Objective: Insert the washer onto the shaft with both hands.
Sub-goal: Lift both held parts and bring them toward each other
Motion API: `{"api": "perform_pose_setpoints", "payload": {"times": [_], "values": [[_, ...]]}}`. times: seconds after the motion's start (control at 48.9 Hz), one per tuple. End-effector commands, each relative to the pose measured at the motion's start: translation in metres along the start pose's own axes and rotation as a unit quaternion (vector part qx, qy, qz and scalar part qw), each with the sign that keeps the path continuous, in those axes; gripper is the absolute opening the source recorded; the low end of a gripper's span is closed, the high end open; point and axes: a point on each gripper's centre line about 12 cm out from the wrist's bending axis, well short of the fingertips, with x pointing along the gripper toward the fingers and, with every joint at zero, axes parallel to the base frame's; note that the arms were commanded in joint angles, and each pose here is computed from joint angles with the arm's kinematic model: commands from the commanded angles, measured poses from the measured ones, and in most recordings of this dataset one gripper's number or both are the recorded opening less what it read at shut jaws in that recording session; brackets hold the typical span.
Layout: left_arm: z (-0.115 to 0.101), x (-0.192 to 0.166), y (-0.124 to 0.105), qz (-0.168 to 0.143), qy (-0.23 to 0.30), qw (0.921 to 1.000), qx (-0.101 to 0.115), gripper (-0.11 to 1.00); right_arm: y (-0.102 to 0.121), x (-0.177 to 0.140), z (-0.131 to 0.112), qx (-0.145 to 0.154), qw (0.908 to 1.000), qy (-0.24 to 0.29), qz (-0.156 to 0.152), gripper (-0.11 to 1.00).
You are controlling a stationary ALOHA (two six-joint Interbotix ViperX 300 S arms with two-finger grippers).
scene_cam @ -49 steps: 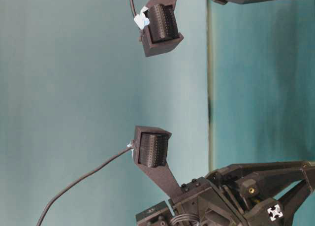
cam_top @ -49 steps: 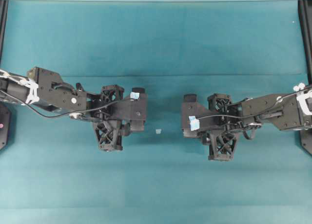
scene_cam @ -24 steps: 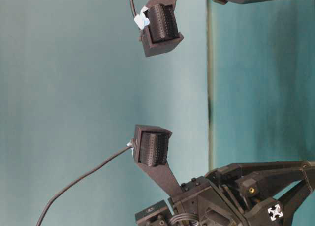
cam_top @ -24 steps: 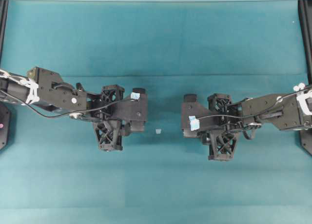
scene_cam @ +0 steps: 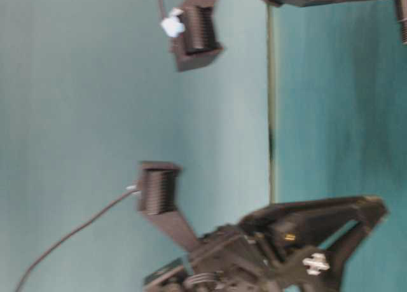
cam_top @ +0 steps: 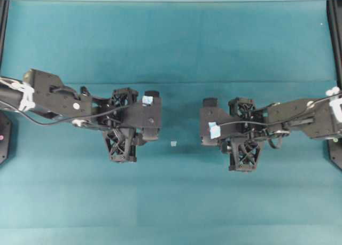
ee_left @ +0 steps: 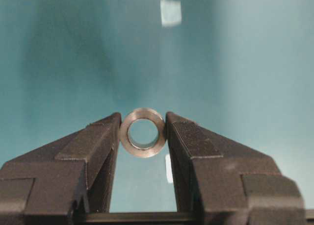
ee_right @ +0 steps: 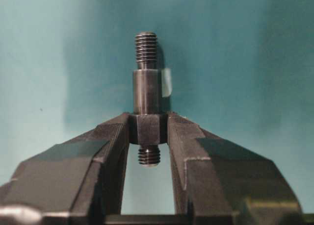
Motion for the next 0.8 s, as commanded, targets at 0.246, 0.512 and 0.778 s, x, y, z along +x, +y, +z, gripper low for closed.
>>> {"api": "perform_pose_setpoints", "payload": {"times": [0.246, 0.512, 0.778], "values": [[0.019, -0.024, 0.000, 0.005, -0.111, 0.9938, 0.003, 0.37, 0.001, -0.028, 0.015, -0.003, 0.9950, -0.099, 0.007, 0.00], [0.018, -0.037, -0.002, 0.006, -0.183, 0.9831, -0.003, 0.37, 0.001, -0.036, 0.007, 0.002, 0.9897, -0.143, 0.011, 0.00], [0.023, -0.043, -0.005, 0.004, -0.219, 0.9758, -0.001, 0.37, 0.001, -0.042, 0.008, 0.002, 0.9809, -0.194, 0.015, 0.00]]}}
